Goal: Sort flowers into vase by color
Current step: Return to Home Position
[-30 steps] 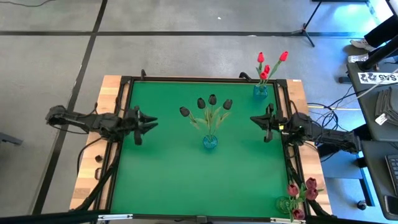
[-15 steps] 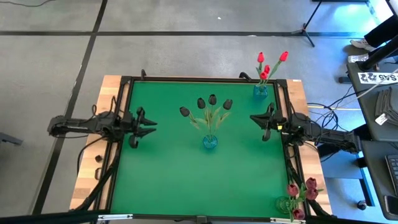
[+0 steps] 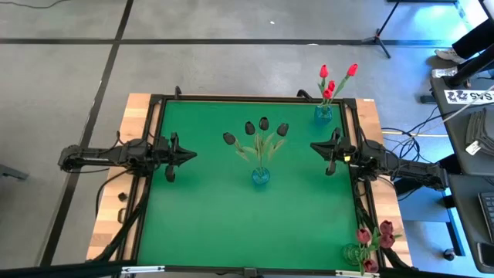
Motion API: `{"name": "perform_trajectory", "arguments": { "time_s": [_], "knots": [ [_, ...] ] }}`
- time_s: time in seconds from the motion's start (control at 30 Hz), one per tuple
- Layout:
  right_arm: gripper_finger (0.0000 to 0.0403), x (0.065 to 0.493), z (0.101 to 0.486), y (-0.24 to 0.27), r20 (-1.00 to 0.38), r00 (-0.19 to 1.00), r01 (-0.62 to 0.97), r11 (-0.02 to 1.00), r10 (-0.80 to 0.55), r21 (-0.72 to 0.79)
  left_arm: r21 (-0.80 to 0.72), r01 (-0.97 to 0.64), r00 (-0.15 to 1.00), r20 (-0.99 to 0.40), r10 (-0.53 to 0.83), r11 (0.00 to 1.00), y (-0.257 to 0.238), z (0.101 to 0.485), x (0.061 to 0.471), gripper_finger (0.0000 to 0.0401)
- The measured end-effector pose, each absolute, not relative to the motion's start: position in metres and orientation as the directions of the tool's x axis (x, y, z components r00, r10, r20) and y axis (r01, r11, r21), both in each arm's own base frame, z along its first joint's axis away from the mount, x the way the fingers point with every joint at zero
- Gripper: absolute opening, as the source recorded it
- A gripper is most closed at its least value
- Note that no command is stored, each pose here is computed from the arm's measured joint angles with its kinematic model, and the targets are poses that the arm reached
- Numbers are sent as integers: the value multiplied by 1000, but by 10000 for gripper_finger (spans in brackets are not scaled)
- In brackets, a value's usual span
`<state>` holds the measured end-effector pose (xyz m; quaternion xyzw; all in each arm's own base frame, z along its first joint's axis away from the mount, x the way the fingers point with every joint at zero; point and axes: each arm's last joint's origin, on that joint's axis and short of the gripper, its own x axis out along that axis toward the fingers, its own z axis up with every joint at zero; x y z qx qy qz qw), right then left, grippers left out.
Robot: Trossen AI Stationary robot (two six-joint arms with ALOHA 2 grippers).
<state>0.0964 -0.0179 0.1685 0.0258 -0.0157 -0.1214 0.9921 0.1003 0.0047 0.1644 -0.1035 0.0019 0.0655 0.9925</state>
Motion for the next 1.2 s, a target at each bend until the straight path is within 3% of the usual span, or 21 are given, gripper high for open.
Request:
{"name": "perform_trajectory", "arguments": {
  "time_s": [0.7,0.97,1.2],
  "knots": [
    [26,96,168,-18,27,966,256,967,-256,2,-199,-142,990,-15,142,970,5,165,100,6],
    [26,98,167,-13,13,997,73,997,-73,-18,-199,-142,990,-15,142,970,5,165,100,6],
    [26,98,166,-15,-3,988,153,988,-153,-16,-198,-141,990,-15,141,970,5,165,100,6]
  ]
}}
